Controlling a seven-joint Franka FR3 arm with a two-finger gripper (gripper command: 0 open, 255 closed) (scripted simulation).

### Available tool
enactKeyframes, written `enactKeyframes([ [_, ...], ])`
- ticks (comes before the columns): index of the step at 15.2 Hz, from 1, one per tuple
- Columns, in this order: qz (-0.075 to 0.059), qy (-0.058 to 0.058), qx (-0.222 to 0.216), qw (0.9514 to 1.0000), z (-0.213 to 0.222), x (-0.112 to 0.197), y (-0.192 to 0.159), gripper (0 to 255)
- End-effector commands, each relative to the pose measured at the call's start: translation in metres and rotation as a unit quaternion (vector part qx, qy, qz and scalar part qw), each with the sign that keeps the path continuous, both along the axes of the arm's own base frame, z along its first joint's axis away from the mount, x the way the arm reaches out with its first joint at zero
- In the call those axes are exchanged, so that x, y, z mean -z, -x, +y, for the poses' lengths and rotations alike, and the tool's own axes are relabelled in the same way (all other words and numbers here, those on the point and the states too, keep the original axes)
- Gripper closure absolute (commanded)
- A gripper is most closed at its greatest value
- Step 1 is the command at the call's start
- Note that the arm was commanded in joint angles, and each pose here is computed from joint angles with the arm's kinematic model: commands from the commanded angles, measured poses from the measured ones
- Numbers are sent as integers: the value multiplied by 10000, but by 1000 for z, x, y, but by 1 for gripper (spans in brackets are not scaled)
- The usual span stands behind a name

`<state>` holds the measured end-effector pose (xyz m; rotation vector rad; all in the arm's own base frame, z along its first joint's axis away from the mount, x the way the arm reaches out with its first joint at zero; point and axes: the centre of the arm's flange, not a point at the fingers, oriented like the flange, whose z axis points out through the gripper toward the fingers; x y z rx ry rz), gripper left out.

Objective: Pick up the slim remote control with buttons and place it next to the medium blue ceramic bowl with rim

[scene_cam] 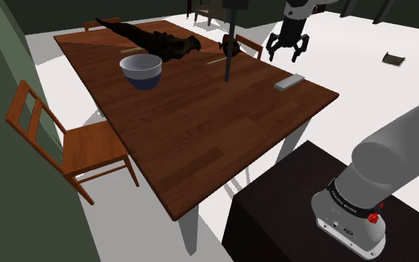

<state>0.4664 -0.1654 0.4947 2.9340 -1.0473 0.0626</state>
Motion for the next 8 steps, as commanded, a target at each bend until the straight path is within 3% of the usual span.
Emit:
enactKeyframes([
  [1, 0, -33, 392, 9992, -24, 15, -10, 0],
  [4, 5, -89, 956, 9954, -57, 35, -22, 0],
  [8, 11, -162, 1704, 9852, -102, 64, -33, 0],
])
